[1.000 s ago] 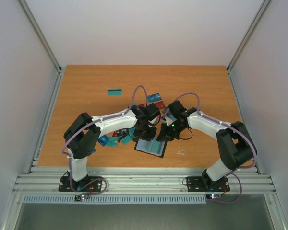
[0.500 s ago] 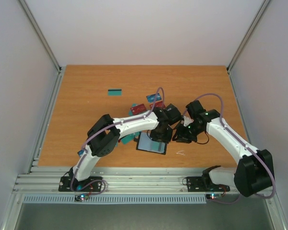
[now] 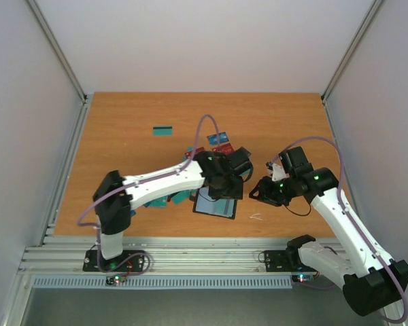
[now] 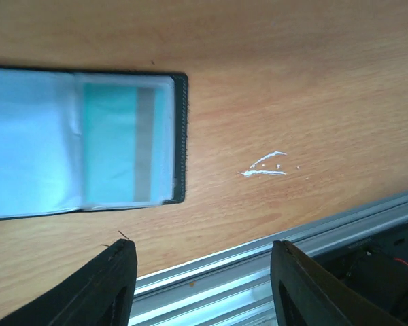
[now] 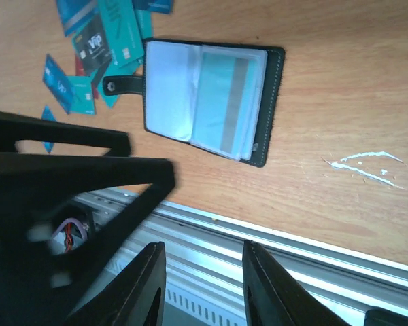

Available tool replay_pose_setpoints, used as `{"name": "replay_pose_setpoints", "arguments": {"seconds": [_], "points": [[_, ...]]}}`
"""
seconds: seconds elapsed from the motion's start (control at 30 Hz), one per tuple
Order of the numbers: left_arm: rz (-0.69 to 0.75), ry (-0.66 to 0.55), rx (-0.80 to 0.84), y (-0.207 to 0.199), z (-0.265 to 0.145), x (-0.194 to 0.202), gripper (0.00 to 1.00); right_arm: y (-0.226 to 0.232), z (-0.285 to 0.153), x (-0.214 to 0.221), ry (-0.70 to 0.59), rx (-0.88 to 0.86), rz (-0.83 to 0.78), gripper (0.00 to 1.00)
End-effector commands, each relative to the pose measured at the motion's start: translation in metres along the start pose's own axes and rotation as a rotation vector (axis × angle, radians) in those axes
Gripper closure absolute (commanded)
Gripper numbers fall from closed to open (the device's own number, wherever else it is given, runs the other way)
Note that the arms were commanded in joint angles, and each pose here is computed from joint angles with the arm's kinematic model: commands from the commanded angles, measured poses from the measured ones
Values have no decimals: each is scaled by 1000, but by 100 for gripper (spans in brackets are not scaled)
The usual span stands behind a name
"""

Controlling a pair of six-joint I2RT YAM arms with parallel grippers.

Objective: Put the credit cards into the card holder

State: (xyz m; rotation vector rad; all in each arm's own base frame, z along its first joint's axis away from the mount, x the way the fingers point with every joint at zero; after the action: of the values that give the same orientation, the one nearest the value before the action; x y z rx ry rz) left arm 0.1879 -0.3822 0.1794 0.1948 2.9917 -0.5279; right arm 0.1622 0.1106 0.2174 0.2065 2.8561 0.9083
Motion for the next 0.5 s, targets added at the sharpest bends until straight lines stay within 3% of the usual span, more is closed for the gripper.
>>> {"name": "replay_pose_setpoints", "arguments": {"seconds": [0.0, 0.23, 0.47], "points": [[41, -124, -114, 36, -45, -3, 43, 11, -10, -2, -35, -58, -11, 65], [26, -145, -212, 126, -73, -6, 41, 32, 6, -24, -3, -192, -35, 60], [-155, -134, -299, 228, -72, -11, 33, 37, 36, -32, 20, -165, -40, 59]]}}
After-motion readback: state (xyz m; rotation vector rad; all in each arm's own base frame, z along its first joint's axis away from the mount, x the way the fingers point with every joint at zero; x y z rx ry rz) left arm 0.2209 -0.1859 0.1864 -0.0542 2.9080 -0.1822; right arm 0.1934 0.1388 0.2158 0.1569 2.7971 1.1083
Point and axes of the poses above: each gripper's point midway between its finger pads, its own z axis out along the fingers, its own y axis along the line the jaws close on, x = y × z, the point moved 6 cm from there along -z, back along the fingers, and after that the axes turned 2 degrees about z, right-handed, at the moved point
